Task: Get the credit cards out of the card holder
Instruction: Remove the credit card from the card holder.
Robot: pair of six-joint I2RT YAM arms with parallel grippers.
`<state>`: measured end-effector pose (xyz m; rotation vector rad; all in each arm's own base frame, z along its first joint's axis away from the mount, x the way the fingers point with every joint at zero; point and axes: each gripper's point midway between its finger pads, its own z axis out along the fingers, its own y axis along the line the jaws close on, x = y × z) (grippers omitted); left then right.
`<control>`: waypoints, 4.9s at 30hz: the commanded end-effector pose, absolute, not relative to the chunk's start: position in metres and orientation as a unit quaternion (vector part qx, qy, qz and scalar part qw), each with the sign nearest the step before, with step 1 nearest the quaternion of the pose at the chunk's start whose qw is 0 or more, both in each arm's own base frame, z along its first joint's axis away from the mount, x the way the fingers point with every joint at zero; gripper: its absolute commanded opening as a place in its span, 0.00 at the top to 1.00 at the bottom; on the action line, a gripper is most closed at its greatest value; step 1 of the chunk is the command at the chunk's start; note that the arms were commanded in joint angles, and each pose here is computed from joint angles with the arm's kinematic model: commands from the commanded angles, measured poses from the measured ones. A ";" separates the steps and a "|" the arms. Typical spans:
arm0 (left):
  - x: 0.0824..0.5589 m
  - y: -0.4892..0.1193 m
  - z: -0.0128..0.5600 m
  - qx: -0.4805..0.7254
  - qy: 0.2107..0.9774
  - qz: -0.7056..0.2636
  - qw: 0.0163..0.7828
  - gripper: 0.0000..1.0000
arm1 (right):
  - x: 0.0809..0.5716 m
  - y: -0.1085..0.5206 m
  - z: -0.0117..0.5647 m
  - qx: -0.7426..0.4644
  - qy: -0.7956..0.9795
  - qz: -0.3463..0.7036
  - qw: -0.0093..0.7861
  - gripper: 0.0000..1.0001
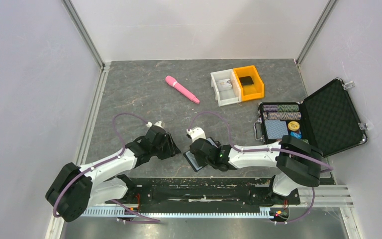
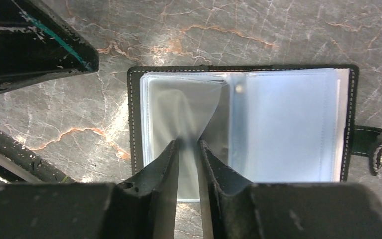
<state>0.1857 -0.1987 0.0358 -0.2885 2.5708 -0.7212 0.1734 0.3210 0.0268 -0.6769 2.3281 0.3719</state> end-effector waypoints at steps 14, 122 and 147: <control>0.188 -0.198 0.038 -0.110 0.930 -0.261 0.234 0.52 | 0.178 0.328 0.049 -0.245 0.887 0.162 0.358 1.00; 0.184 -0.294 0.040 -0.020 0.901 -0.401 0.164 0.57 | 0.167 0.252 0.006 -0.130 0.905 0.279 0.293 0.83; 0.180 -0.304 0.035 -0.032 0.898 -0.419 0.133 0.60 | 0.164 0.249 0.003 -0.121 0.905 0.283 0.292 0.83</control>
